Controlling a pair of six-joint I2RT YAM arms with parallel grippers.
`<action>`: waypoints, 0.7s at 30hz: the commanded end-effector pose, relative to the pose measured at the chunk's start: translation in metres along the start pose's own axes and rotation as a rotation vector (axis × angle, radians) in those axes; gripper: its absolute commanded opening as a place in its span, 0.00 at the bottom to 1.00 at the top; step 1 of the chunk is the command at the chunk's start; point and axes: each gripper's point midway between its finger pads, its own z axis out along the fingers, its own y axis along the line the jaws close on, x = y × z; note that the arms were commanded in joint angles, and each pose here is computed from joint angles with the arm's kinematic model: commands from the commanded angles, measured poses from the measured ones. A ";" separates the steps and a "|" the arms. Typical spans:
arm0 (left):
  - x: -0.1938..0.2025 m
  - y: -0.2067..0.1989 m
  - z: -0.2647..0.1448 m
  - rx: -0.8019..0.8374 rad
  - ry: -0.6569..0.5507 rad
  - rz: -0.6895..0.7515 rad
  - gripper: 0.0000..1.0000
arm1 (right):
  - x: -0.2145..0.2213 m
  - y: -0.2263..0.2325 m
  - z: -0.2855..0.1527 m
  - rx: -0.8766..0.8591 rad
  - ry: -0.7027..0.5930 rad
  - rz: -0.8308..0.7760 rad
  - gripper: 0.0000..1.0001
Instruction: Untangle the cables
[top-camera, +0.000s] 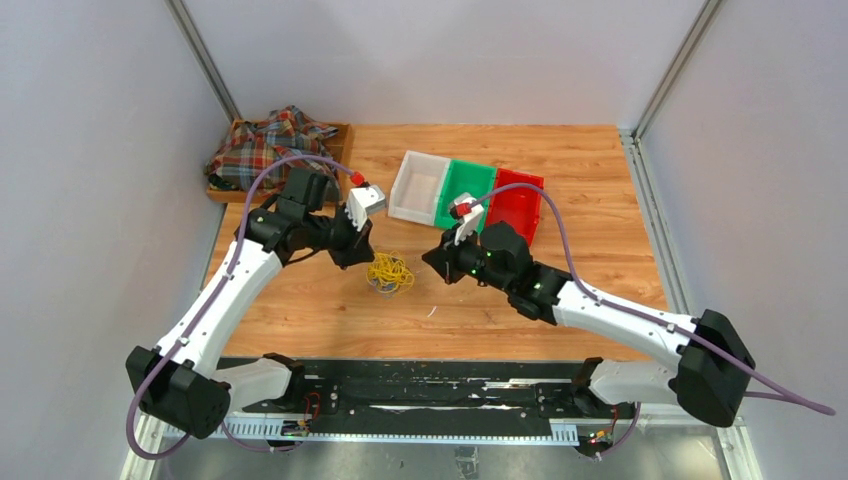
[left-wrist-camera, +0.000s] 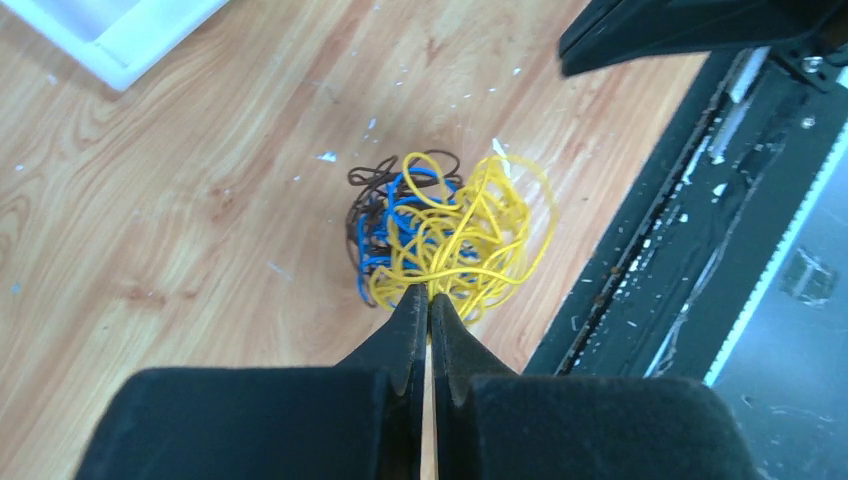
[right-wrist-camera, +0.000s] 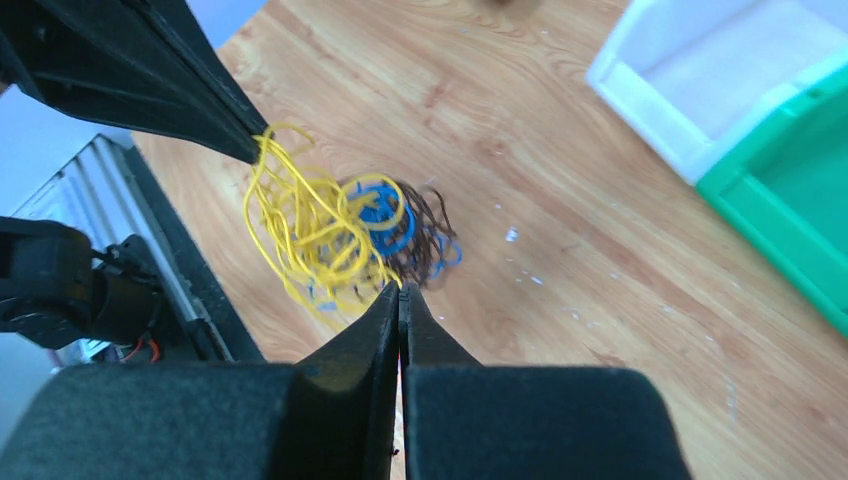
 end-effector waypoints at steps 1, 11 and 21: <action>0.004 0.009 -0.003 -0.052 0.019 0.017 0.00 | 0.008 -0.025 -0.012 0.119 0.007 -0.031 0.00; 0.007 0.002 -0.005 -0.031 0.008 0.026 0.00 | -0.015 -0.005 -0.006 0.037 -0.029 -0.030 0.13; -0.010 -0.018 -0.014 0.055 -0.051 0.034 0.01 | -0.011 0.025 0.024 -0.130 -0.006 -0.022 0.44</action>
